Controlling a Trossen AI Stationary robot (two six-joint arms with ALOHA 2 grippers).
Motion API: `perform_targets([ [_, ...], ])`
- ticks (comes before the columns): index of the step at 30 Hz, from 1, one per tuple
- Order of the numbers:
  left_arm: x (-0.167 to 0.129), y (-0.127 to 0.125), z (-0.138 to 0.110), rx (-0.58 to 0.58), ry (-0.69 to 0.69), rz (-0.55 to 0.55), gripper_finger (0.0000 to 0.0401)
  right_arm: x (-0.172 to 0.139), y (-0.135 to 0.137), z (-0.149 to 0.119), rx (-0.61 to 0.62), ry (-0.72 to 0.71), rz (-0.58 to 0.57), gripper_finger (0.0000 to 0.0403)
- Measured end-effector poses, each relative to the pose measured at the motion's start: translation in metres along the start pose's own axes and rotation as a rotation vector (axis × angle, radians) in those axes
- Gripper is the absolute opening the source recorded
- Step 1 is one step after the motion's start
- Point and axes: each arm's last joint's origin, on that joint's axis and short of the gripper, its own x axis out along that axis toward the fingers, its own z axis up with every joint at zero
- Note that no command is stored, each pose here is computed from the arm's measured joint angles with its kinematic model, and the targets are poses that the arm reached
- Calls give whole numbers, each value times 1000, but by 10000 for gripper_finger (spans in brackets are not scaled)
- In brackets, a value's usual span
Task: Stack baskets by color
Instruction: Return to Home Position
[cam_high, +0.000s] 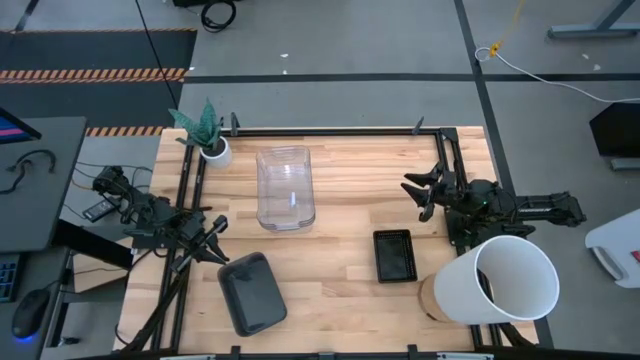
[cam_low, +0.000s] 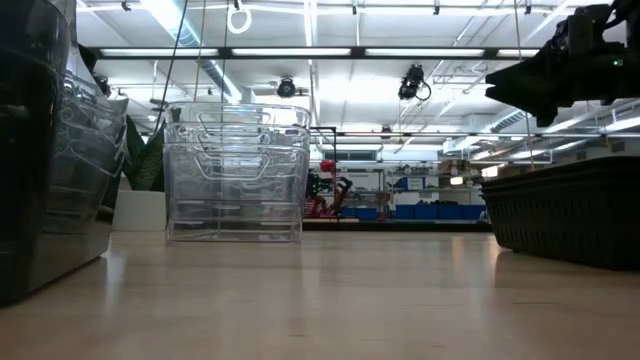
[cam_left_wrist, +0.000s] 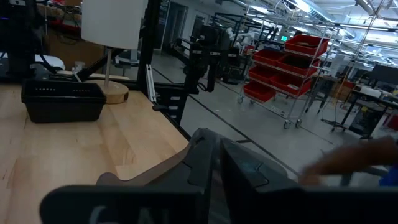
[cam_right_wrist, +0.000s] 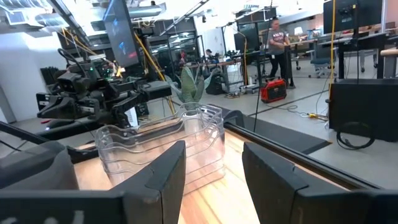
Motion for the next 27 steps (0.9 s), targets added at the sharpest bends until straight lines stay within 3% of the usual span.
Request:
perform_targets([
  [27,0,0,0,0,0,0,31,0,0,0,0,0,0,164],
])
